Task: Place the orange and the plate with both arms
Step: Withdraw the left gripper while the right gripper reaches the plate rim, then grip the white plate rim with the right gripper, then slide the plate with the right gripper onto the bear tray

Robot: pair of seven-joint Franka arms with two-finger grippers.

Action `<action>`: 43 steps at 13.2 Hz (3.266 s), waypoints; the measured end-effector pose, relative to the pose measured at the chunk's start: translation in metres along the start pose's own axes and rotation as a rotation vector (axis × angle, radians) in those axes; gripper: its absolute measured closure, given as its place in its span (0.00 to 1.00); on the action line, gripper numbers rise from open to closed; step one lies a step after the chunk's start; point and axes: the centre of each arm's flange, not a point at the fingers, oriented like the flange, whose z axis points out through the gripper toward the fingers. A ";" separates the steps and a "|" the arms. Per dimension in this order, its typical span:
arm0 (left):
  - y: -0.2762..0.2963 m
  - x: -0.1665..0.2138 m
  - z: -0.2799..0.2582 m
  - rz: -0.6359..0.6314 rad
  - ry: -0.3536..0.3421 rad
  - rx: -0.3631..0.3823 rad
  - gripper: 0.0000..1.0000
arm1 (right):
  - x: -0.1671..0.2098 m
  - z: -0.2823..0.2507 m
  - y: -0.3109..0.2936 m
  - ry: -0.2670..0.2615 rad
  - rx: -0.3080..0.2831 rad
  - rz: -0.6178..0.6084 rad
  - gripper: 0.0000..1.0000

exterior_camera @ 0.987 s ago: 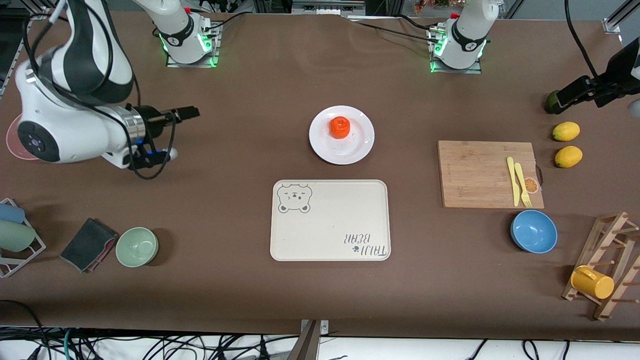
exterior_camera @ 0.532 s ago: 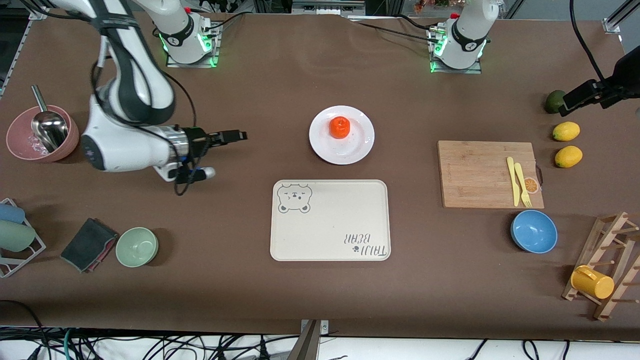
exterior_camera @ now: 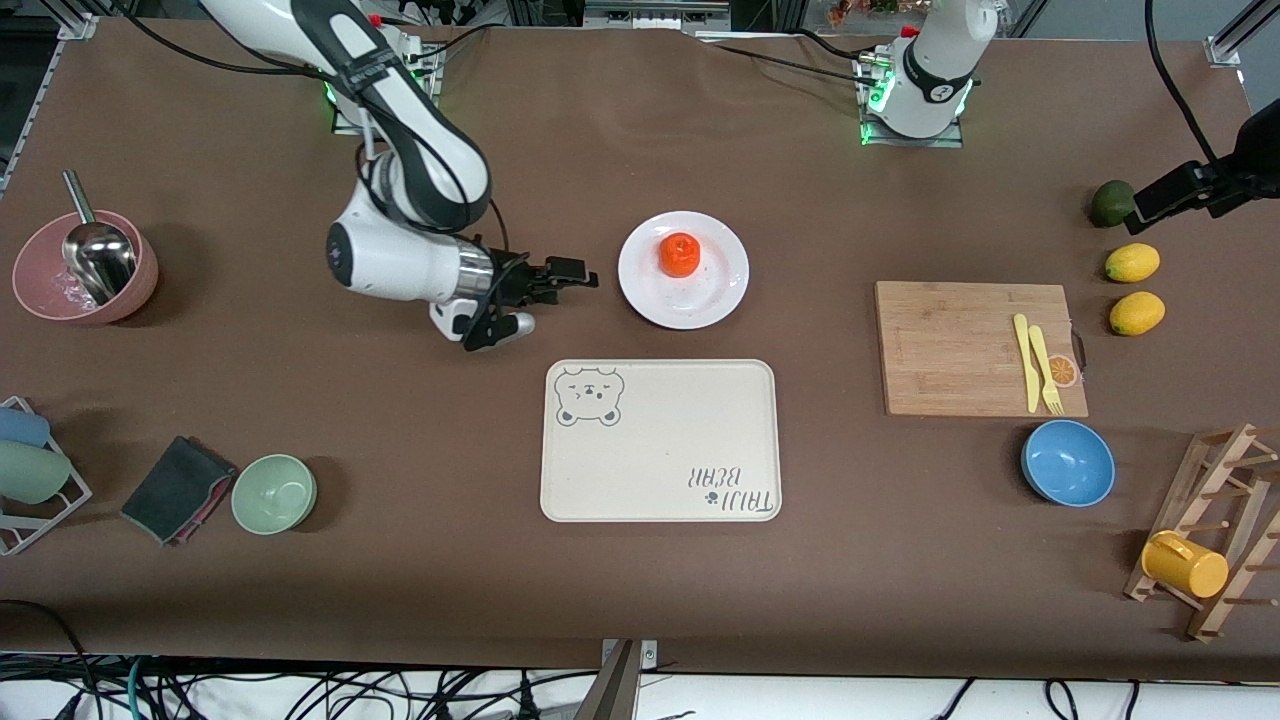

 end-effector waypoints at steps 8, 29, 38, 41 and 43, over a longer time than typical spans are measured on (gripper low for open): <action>0.003 0.001 0.002 0.006 -0.003 0.001 0.00 | -0.026 0.075 0.035 0.028 0.100 0.014 0.00; 0.007 0.001 -0.005 0.013 0.012 -0.001 0.00 | -0.063 0.134 0.039 0.010 0.051 -0.002 0.93; 0.010 0.001 -0.011 0.019 0.025 -0.003 0.00 | -0.042 0.123 0.027 0.057 0.074 0.001 0.93; 0.011 0.003 -0.009 0.019 0.020 -0.002 0.00 | -0.027 0.115 0.014 0.087 0.098 0.009 0.93; 0.011 0.004 -0.009 0.019 0.021 -0.002 0.00 | -0.015 0.108 0.005 0.114 0.115 0.014 0.93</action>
